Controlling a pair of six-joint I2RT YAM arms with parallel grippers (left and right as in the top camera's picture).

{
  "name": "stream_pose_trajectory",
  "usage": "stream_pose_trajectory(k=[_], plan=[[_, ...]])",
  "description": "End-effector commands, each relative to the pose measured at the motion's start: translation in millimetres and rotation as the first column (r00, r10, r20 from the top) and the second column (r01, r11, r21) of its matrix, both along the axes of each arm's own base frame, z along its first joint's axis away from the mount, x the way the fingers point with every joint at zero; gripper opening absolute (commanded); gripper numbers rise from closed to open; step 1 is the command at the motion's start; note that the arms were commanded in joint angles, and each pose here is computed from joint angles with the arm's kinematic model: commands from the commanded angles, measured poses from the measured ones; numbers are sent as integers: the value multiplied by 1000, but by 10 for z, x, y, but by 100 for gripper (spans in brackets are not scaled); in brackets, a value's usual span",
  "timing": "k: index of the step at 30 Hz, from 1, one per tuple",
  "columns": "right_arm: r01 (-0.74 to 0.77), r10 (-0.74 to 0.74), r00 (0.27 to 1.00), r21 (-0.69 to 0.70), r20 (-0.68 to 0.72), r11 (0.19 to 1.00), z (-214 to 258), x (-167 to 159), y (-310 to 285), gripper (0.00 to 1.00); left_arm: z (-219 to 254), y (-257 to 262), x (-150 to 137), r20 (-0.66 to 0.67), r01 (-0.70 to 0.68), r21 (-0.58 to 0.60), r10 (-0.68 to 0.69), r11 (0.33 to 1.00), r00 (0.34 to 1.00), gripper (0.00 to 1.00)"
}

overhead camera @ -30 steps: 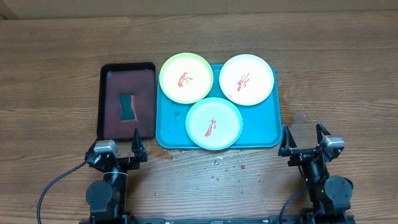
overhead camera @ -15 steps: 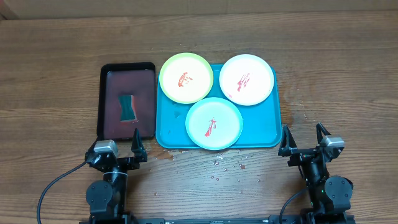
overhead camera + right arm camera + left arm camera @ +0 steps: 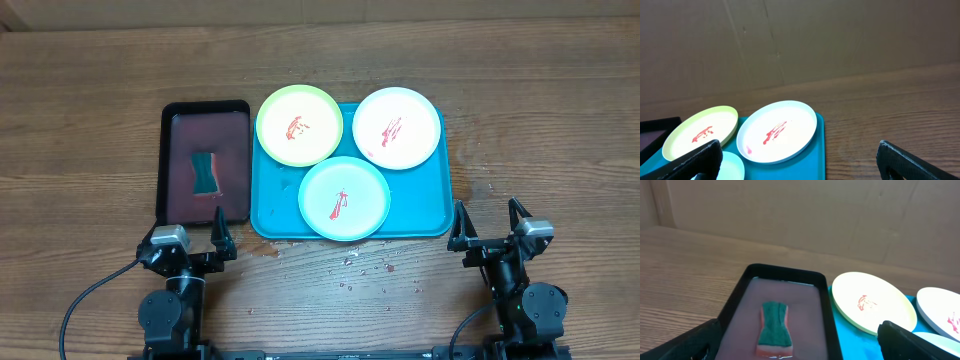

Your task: Clean dirty plates on tray and stack at the side

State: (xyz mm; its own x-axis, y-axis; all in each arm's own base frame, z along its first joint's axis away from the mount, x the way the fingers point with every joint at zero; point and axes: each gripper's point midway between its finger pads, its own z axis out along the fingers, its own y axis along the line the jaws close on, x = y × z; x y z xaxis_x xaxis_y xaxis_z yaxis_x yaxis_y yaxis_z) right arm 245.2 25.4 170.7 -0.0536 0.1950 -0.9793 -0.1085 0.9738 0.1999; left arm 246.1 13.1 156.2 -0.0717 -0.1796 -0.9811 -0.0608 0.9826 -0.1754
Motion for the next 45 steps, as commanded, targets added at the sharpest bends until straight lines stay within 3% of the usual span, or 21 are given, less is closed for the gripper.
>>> stream_pose_trajectory(k=[1,12,22,25,36,45], plan=[[13,-13,1000,-6,5,1000,-16,4,-28,100,-5,61,-6,2,-31,28,31,999,1000,100],[13,-13,1000,-5,5,1000,-16,4,-27,100,-6,2,-2,4,0,-15,1,1000,1000,100],[13,-13,1000,-6,4,1000,-17,4,-27,100,117,-519,-52,62,290,-216,-284,932,957,100],[13,-13,1000,-6,5,1000,-16,4,-27,100,232,-695,-113,100,397,-210,-384,894,918,100],[13,-13,1000,-6,5,1000,-16,4,-27,100,681,-588,-174,-43,322,-131,-330,938,943,100],[13,-13,1000,-6,5,1000,-16,4,-27,100,1129,-540,119,-194,281,-185,-316,942,929,100]])
